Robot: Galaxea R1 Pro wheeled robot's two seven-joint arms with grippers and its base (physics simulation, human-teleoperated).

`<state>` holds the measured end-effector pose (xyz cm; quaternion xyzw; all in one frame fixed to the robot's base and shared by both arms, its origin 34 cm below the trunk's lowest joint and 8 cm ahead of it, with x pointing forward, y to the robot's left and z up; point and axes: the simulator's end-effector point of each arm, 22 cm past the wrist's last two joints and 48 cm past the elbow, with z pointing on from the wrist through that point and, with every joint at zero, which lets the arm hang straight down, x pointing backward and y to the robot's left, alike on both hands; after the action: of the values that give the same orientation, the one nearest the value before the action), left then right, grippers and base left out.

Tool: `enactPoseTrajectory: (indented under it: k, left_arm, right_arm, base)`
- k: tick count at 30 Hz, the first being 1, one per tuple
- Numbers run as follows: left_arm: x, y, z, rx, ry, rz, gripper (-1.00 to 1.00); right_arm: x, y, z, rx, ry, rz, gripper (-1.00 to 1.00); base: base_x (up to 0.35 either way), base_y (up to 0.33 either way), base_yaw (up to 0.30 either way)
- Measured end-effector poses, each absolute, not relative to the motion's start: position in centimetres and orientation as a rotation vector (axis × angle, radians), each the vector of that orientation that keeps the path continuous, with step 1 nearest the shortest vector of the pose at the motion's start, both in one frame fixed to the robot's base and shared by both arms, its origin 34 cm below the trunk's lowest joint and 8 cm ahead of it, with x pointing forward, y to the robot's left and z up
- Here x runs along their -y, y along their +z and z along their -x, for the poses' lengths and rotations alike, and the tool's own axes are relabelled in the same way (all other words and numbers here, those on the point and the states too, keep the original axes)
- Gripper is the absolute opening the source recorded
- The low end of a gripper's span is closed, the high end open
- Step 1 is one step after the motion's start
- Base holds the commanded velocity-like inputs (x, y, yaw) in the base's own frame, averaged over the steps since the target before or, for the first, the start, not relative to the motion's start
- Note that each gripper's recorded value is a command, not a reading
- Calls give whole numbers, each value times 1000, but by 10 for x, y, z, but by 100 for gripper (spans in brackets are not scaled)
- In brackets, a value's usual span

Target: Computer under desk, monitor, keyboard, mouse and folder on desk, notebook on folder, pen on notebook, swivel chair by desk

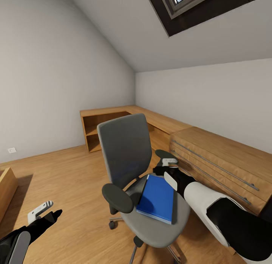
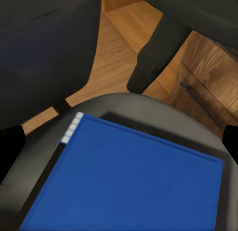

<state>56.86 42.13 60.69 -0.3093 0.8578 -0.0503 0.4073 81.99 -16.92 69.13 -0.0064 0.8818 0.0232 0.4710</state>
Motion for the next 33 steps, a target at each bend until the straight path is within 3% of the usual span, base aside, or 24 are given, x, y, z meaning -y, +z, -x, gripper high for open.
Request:
enactPoseTrajectory:
  k: [33]
  left_arm:
    - [-421, 605, -568, -2164, -134, 781, 100]
  right_arm:
    - [163, 691, -819, -2161, 77, 33, 100]
  base:
    - [83, 6, 0]
